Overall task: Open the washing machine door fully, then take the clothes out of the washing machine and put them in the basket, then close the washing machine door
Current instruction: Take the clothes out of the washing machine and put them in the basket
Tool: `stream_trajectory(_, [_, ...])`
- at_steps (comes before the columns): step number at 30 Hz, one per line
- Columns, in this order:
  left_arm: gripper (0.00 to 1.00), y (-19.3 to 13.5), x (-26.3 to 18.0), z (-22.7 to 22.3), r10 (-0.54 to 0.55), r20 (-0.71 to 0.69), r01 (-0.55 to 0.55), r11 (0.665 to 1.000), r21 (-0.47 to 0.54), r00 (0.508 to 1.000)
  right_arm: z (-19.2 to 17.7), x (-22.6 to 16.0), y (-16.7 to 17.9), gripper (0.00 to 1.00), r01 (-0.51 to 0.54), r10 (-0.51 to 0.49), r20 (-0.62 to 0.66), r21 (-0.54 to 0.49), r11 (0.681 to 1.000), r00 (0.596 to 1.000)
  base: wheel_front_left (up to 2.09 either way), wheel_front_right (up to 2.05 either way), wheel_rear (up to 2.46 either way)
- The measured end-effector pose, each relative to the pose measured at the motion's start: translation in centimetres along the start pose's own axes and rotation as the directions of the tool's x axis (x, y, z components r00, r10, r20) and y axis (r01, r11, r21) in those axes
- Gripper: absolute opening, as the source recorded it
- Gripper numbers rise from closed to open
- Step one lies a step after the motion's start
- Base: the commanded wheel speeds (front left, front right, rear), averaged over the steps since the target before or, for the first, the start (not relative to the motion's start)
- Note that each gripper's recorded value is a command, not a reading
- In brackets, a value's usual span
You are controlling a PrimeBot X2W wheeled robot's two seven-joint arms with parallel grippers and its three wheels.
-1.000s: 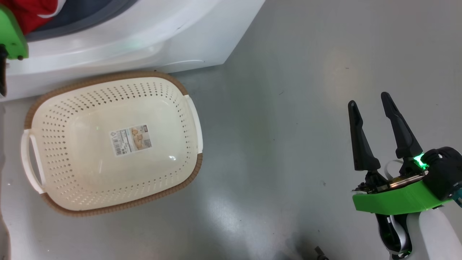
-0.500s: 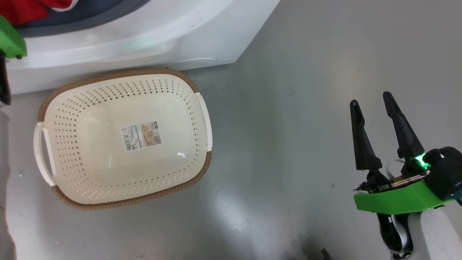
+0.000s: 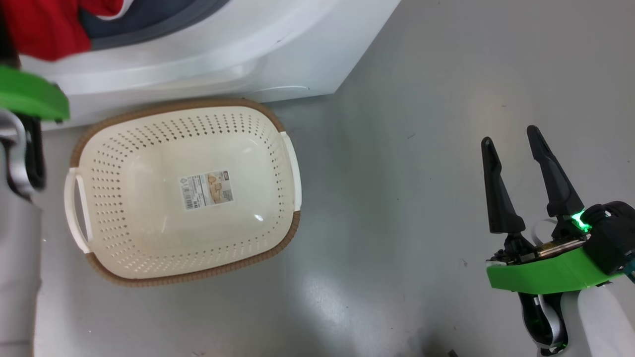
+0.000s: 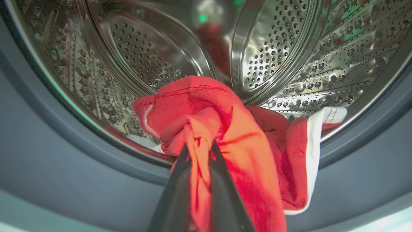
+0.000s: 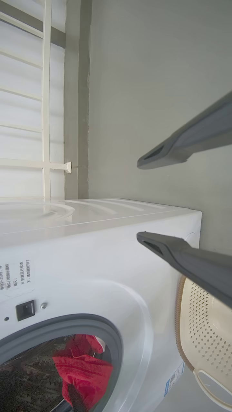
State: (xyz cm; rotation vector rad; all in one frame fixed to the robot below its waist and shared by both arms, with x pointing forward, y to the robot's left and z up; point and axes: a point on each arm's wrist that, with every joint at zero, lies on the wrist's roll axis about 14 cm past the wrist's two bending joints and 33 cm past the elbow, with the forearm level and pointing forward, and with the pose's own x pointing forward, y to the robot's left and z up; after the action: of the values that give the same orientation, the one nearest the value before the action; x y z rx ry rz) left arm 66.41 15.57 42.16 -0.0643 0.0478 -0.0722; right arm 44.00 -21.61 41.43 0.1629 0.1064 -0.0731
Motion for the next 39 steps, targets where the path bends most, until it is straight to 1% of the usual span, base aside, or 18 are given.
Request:
stream_trajectory(3, [0.0,-0.1,-1.4,0.1,-0.004,0.019,0.004,1.0,0.012,1.0,0.3,0.0,0.1,1.0,-0.003,0.003,0.009,0.0,1.0,1.0,0.0,0.0,0.0])
stream_trajectory(8, [0.0,-0.6,-3.3,1.6,-0.01,0.082,0.01,1.0,0.005,0.997,0.8,0.0,0.3,1.0,-0.01,0.01,0.023,0.003,1.0,1.0,0.0,0.0,0.0])
stream_trajectory(13, [0.0,-0.7,-5.4,2.3,-0.009,0.105,0.009,1.0,-0.001,0.994,1.5,0.0,0.6,1.0,-0.018,0.018,0.041,0.0,1.0,0.999,0.0,0.0,0.0])
stream_trajectory(16, [0.0,-0.8,-6.7,3.5,-0.002,0.136,0.003,1.0,-0.007,0.991,2.1,0.0,0.7,1.0,-0.02,0.021,0.057,-0.006,1.0,0.998,0.0,0.0,0.0])
stream_trajectory(27, [0.0,-2.0,-10.5,5.5,-0.017,0.171,0.02,1.0,-0.016,0.985,4.3,-0.4,1.4,1.0,-0.041,0.04,0.113,0.003,0.999,0.993,0.0,0.0,0.0])
stream_trajectory(33, [0.0,-2.3,-12.3,6.6,-0.017,0.191,0.021,1.0,-0.02,0.981,4.8,-0.9,1.8,1.0,-0.049,0.048,0.126,0.009,0.999,0.991,0.0,0.0,0.0])
stream_trajectory(39, [0.0,-3.3,-14.0,7.3,-0.036,0.196,0.043,0.998,-0.034,0.98,5.7,-1.3,2.1,1.0,-0.058,0.055,0.147,0.014,0.998,0.988,0.0,0.0,0.0])
